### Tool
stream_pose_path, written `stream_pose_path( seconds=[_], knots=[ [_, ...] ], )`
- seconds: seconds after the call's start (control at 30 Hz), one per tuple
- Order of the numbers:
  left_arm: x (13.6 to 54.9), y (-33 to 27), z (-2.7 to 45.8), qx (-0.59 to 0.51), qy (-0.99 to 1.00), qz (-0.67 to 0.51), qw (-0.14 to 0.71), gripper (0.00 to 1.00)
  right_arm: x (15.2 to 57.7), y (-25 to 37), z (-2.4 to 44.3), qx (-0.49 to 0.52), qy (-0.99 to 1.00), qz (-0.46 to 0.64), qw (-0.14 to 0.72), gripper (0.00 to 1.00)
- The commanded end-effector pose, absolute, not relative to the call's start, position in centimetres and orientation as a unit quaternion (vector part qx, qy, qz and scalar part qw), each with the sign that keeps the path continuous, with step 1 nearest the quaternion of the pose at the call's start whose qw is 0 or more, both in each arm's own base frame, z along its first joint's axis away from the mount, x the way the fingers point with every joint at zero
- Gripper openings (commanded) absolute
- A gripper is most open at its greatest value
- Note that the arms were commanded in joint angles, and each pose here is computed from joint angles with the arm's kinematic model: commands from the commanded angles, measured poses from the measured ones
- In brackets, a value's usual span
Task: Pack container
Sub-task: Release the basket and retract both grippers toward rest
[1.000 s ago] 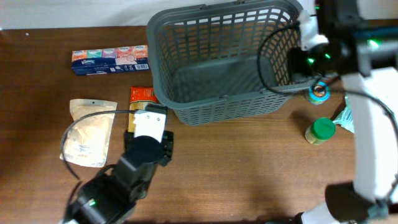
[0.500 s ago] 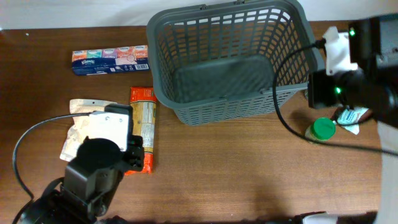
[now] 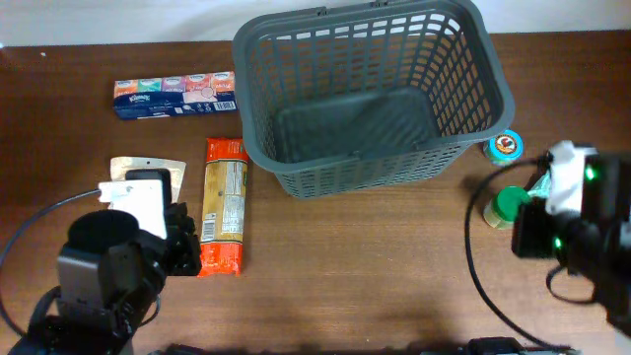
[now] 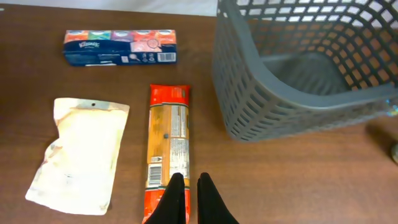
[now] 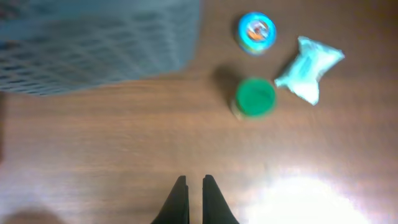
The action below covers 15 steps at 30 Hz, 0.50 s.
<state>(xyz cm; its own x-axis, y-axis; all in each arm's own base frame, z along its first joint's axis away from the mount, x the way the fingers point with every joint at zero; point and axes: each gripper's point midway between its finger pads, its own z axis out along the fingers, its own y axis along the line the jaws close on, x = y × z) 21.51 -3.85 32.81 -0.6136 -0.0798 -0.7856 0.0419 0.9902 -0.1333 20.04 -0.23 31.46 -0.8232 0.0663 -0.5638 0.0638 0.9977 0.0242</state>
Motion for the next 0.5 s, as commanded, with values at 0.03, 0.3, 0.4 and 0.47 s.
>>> stream_pose_path(
  seconds=[0.03, 0.3, 0.4, 0.47],
  knots=[
    [21.3, -3.6, 33.7, -0.011, 0.890, -0.076, 0.450, 0.02, 17.7, -2.2, 29.1, 0.091, 0.953, -0.014, 0.287, 0.04],
    [21.3, -3.4, 33.7, -0.014, 0.890, -0.074, 0.450, 0.06, 16.1, -1.8, 25.8, 0.113, 0.960, 0.011, 0.256, 0.49],
    [21.3, -3.2, 33.6, -0.017, 0.890, -0.069, 0.450, 0.13, 15.8, -1.5, 25.6, 0.111, 0.962, 0.020, 0.248, 0.99],
    [21.2, -3.1, 33.5, -0.018, 0.892, -0.066, 0.447, 0.12, 15.8, -1.2, 25.6, 0.109, 0.963, 0.028, 0.246, 0.99]
  ],
)
